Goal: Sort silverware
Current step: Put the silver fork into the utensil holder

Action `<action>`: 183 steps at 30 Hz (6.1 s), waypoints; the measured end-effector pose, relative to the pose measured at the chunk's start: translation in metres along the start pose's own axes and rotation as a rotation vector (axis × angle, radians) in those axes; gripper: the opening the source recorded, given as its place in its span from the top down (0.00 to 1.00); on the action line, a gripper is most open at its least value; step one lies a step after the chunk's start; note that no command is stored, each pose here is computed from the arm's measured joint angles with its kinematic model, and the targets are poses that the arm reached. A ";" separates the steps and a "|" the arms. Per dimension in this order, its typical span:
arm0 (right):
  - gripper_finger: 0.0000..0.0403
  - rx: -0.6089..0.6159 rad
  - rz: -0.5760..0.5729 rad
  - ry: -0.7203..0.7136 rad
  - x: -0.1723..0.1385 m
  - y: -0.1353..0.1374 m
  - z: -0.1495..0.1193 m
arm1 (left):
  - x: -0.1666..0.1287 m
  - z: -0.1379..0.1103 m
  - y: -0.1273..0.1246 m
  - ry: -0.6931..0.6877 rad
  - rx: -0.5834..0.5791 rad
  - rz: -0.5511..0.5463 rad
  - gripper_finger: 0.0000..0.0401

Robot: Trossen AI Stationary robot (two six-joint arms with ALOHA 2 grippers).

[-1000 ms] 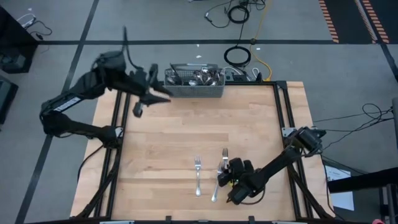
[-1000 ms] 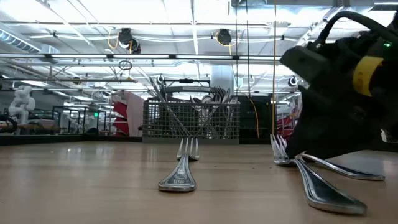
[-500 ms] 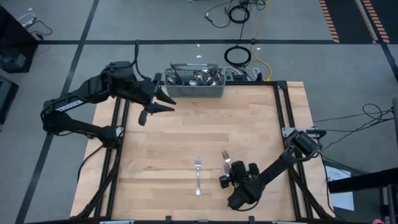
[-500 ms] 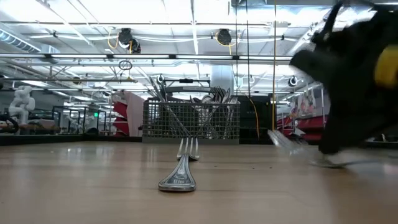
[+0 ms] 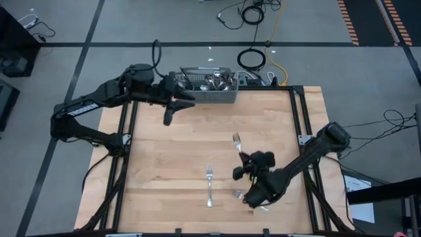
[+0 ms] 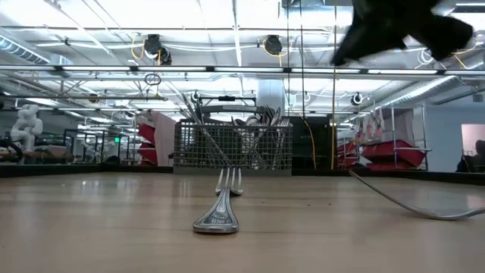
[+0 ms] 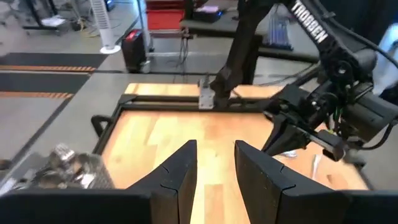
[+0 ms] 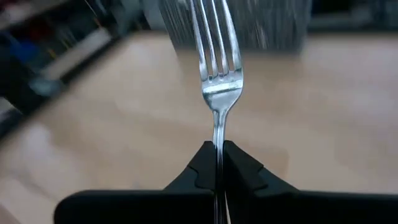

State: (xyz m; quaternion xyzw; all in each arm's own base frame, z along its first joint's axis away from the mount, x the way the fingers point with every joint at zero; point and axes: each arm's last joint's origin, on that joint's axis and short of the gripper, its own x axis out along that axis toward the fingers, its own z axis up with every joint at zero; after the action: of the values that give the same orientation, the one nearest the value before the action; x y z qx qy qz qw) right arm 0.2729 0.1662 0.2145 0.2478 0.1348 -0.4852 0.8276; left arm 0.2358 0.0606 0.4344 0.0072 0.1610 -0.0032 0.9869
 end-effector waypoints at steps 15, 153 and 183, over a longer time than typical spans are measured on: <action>0.99 -0.163 0.149 -0.312 -0.023 0.008 0.149 | 0.094 -0.030 0.028 -0.143 -0.160 -0.263 0.71; 0.61 -0.389 0.179 0.062 0.003 -0.053 0.203 | 0.214 -0.124 0.197 -0.226 -0.104 0.123 0.62; 0.64 -0.406 0.462 0.481 -0.006 -0.001 -0.077 | -0.061 0.064 0.023 -0.485 0.205 -0.151 0.46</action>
State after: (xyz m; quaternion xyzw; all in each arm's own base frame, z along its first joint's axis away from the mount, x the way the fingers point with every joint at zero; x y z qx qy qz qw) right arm 0.2703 0.2116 0.1522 0.2094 0.3590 -0.1773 0.8921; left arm 0.1985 0.0828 0.5151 0.0941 -0.0811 -0.0947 0.9877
